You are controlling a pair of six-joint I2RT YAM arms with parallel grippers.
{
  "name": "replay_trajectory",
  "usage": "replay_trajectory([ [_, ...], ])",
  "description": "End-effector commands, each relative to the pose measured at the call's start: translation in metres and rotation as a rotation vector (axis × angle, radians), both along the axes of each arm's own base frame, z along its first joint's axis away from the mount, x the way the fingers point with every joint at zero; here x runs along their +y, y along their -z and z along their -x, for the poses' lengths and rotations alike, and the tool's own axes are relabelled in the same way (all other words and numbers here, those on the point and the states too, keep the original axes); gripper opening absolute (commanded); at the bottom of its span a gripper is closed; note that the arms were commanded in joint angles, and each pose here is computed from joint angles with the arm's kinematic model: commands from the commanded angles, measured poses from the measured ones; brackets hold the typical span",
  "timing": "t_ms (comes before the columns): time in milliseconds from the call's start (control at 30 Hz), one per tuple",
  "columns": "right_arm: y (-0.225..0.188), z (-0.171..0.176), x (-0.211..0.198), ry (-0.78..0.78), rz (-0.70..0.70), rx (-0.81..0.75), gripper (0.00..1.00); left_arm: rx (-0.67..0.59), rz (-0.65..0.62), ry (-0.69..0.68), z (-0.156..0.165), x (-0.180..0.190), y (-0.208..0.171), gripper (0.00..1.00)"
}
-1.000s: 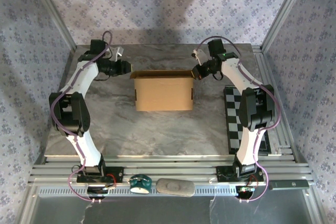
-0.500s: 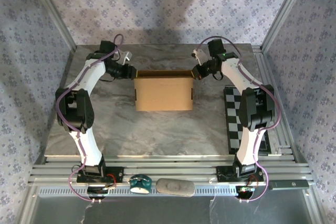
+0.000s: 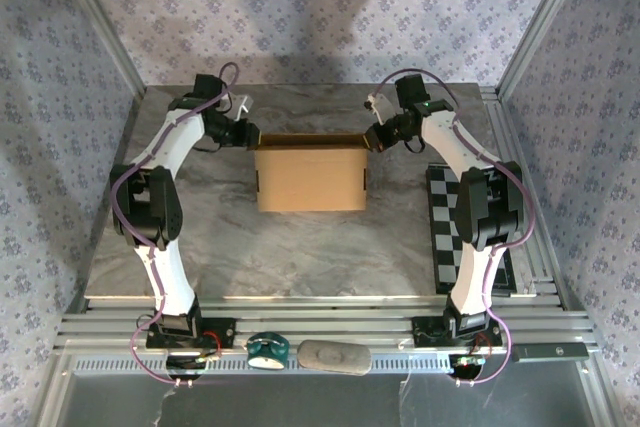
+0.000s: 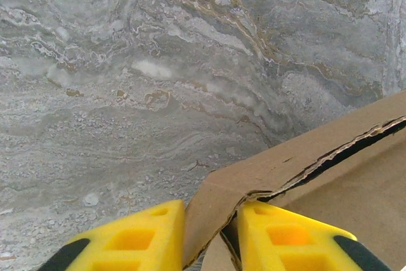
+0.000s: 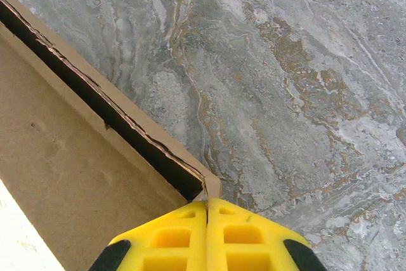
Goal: Fold the paper box
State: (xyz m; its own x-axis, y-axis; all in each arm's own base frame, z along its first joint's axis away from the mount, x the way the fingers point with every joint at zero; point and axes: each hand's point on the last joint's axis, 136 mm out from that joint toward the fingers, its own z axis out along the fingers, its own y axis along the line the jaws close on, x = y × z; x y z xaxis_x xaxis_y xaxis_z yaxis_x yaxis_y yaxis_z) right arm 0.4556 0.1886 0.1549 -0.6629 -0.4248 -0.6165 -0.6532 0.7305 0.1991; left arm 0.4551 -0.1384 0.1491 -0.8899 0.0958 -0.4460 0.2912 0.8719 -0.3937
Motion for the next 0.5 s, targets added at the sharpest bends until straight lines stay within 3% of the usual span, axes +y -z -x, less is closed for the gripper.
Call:
replay_trajectory([
  [0,-0.022,0.006,0.007,-0.013,-0.027,-0.018,0.00,0.000,0.020,0.007,-0.001,-0.008,-0.011,0.24],
  [300,-0.018,0.008,0.010,0.039,-0.016,0.021,0.00,0.046,0.023,-0.113,0.000,-0.003,-0.021,0.03],
  [467,-0.022,0.007,0.011,0.070,-0.023,0.027,0.00,0.114,0.026,-0.177,0.002,-0.001,-0.023,0.00],
])
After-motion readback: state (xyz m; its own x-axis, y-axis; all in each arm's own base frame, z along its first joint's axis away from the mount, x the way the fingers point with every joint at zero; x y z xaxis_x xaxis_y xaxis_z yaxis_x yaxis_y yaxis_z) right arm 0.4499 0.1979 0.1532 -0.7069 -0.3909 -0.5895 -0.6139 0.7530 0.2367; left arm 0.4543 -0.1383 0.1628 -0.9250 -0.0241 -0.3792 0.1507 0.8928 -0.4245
